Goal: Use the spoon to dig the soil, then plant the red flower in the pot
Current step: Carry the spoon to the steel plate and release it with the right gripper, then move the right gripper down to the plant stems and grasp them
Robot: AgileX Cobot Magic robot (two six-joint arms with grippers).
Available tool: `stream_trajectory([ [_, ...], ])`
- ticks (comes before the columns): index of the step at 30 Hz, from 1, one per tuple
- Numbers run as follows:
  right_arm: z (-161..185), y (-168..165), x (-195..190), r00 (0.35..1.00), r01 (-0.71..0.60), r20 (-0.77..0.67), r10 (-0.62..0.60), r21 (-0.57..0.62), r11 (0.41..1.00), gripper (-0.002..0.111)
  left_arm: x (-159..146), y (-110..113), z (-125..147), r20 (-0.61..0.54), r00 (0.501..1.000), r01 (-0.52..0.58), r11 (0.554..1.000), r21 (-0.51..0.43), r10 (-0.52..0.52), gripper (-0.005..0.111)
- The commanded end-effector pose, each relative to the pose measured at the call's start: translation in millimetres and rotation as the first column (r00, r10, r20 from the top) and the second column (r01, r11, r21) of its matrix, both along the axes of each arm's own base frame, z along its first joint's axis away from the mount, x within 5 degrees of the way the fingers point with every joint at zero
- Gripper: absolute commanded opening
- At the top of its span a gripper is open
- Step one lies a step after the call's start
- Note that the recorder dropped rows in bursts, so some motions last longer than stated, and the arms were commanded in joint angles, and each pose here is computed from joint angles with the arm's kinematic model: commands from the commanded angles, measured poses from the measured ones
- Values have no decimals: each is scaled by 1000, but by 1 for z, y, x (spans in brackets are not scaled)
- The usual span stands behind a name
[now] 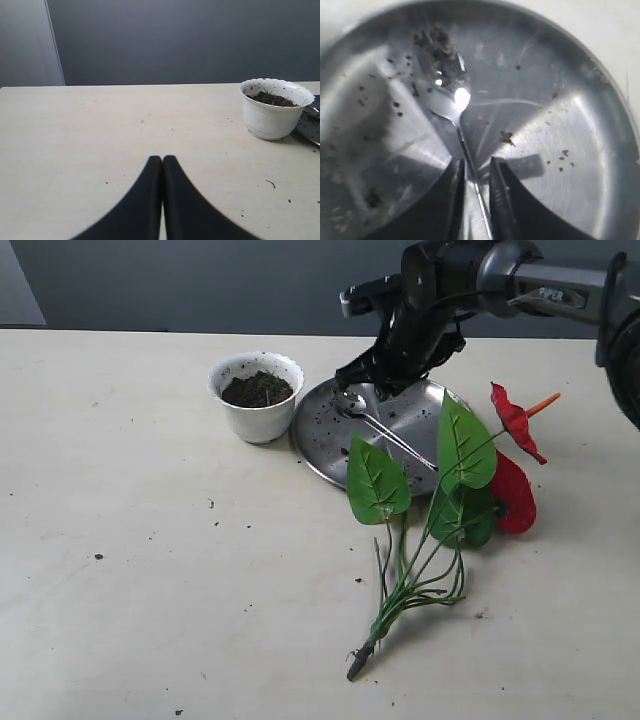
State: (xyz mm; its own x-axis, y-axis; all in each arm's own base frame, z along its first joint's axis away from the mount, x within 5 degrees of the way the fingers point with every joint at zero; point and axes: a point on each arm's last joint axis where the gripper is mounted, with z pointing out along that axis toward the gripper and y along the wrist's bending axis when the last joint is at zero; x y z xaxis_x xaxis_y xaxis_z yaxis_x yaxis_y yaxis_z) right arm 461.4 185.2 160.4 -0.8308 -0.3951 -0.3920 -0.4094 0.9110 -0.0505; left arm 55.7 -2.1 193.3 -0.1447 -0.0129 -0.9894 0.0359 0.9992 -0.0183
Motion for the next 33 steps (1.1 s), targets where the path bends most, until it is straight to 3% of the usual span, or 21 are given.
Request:
stream_trajectory([
  [1, 62, 4, -19, 998, 57, -28, -53, 175, 983, 19, 0, 0, -1, 0, 1000, 5, 1000, -7, -5, 1],
  [6, 108, 33, -70, 983, -165, -44, 180, 236, 958, 17, 0, 0, -1, 0, 1000, 5, 1000, -7, -5, 1],
  [12, 123, 62, -141, 957, -289, 51, 285, 232, 929, -1, 0, 0, -1, 0, 1000, 5, 1000, -7, -5, 1],
  [16, 116, 53, -183, 971, -238, 55, 232, 275, 931, -1, 0, 0, -1, 0, 1000, 5, 1000, -7, -5, 1],
  [19, 103, 34, -206, 991, -129, -2, 136, 304, 944, -1, 0, 0, -1, 0, 1000, 5, 1000, -7, -5, 1],
  [28, 37, -12, -260, 973, 118, -220, -69, 216, 969, 0, 0, 0, -1, 0, 1000, 5, 1000, -7, -5, 1],
  [30, 27, -15, -266, 961, 154, -257, -96, 216, 964, 4, 0, 0, -1, 0, 1000, 5, 1000, -7, -5, 1],
  [33, 18, -18, -272, 950, 205, -281, -134, 242, 948, 22, 0, 0, -1, 0, 1000, 5, 1000, -7, -5, 1],
])
